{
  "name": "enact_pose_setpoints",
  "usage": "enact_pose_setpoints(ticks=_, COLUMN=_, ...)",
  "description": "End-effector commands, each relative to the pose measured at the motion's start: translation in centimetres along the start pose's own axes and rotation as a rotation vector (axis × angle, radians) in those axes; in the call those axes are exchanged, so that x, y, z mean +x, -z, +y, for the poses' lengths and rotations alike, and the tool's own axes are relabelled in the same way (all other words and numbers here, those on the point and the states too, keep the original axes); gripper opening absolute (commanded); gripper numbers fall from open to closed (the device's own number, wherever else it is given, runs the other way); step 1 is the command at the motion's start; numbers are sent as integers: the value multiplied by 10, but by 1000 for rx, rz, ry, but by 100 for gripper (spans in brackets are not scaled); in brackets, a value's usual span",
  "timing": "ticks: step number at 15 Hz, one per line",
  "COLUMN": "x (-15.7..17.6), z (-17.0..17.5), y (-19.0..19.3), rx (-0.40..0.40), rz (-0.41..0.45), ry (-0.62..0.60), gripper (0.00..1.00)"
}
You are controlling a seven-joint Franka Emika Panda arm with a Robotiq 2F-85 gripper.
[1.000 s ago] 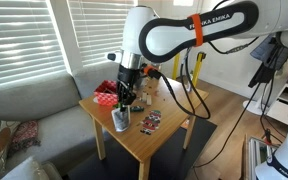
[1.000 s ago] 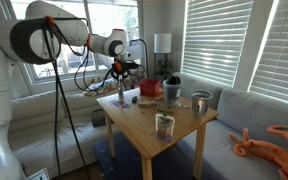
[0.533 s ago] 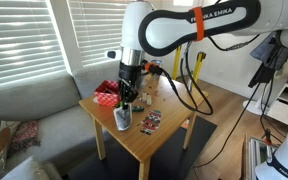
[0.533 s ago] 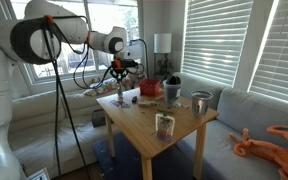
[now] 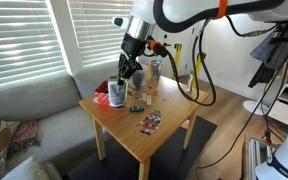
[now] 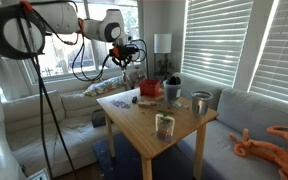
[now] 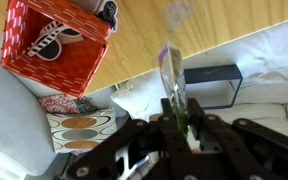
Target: Put the white pack on the left in the red basket.
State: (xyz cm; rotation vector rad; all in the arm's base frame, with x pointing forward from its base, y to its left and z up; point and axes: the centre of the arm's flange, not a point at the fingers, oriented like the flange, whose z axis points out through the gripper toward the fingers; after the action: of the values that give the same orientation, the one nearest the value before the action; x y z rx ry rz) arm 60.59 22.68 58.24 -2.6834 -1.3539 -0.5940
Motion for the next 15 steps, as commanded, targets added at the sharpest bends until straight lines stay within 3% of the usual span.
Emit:
enact_pose_setpoints(ticks=1, x=1, z=-1, y=-6, rx=7, rz=-5, ry=2, gripper=21)
enact_pose_setpoints(ticks=5, x=0, z=1, y=-18, rx=18, rz=-17, ry=-1, gripper=21)
enact_pose_setpoints(ticks=6, x=0, z=1, y=-18, rx=18, rz=-16, ry=-1, gripper=5)
enact_pose_setpoints(ticks=8, x=1, z=3, y=-14, rx=6, rz=-3, ry=-18, gripper=5)
enact_pose_setpoints(ticks=15, x=-11, z=31, y=40, rx=-218, rz=100, ry=-291, gripper=5)
